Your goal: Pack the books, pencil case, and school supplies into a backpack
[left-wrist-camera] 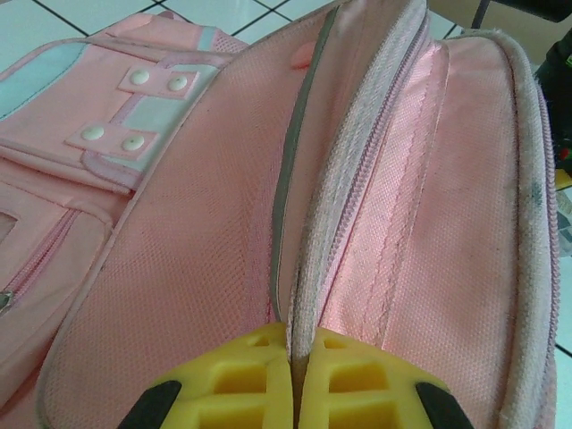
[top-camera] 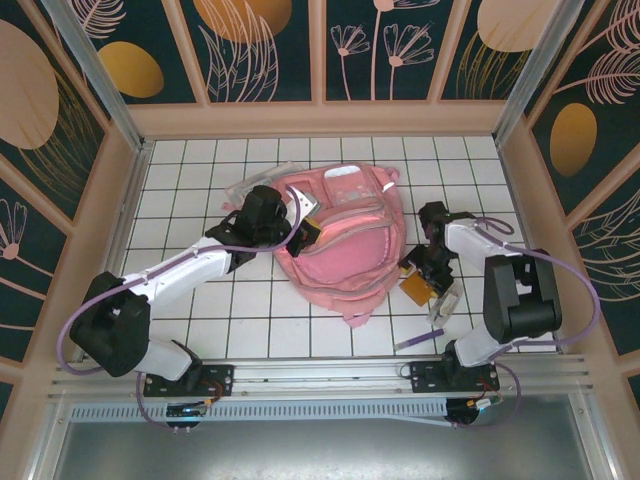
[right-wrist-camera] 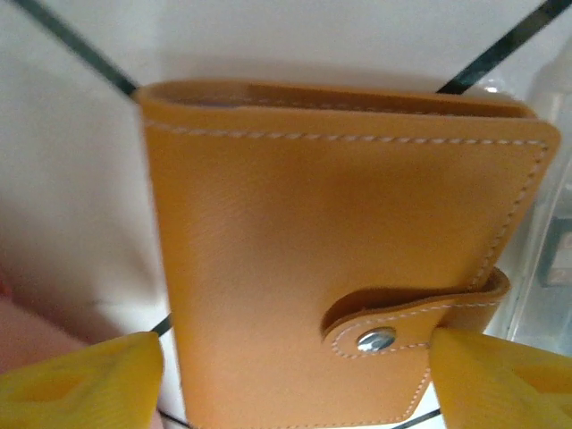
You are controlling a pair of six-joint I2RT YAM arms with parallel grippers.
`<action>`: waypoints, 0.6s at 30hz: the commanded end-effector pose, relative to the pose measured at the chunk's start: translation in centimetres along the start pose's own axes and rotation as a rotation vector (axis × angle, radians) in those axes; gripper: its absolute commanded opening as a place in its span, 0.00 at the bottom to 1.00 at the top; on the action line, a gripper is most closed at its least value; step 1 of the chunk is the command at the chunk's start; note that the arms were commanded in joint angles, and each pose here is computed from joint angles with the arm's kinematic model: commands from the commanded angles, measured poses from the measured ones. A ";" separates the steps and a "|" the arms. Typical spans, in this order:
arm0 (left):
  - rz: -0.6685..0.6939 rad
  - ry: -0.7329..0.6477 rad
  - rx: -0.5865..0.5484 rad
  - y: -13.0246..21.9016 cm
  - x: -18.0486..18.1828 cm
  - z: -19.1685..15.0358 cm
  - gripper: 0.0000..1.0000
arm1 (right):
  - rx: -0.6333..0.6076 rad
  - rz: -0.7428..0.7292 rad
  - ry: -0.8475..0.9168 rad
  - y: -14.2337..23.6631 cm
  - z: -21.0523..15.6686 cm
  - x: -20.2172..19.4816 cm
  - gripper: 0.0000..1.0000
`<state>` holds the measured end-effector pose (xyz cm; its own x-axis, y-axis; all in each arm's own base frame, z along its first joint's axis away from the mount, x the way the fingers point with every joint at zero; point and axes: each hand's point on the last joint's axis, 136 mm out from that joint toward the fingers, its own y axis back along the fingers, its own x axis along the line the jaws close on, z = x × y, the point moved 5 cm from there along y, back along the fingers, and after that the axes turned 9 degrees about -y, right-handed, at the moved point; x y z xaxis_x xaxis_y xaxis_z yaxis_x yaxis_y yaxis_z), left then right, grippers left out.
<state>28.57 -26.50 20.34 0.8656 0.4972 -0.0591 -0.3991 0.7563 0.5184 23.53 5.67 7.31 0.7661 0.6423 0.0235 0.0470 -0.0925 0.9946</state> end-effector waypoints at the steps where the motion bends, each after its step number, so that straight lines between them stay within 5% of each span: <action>1: 0.018 -0.036 -0.029 0.2 0.3 0.3 0.00 | -0.047 -0.074 -0.017 -1.3 1.0 -0.1 0.73; 9: 0.000 -0.026 -0.006 0.3 -0.2 -1.1 0.00 | -0.051 -0.109 0.024 -2.7 1.4 0.6 0.50; 16: -0.005 -0.027 -0.041 0.6 -0.2 0.2 0.00 | -0.139 0.019 0.036 1.8 1.5 2.2 0.15; 18: -0.004 -0.022 -0.050 0.6 -0.2 0.7 0.00 | -0.156 0.053 0.026 3.2 1.5 2.4 0.13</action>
<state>27.80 -26.04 18.76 0.8730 0.4842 -0.0584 -0.3792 0.7492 0.5431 24.95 6.10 8.79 0.7476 0.6639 0.0174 0.0158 -0.0440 0.9989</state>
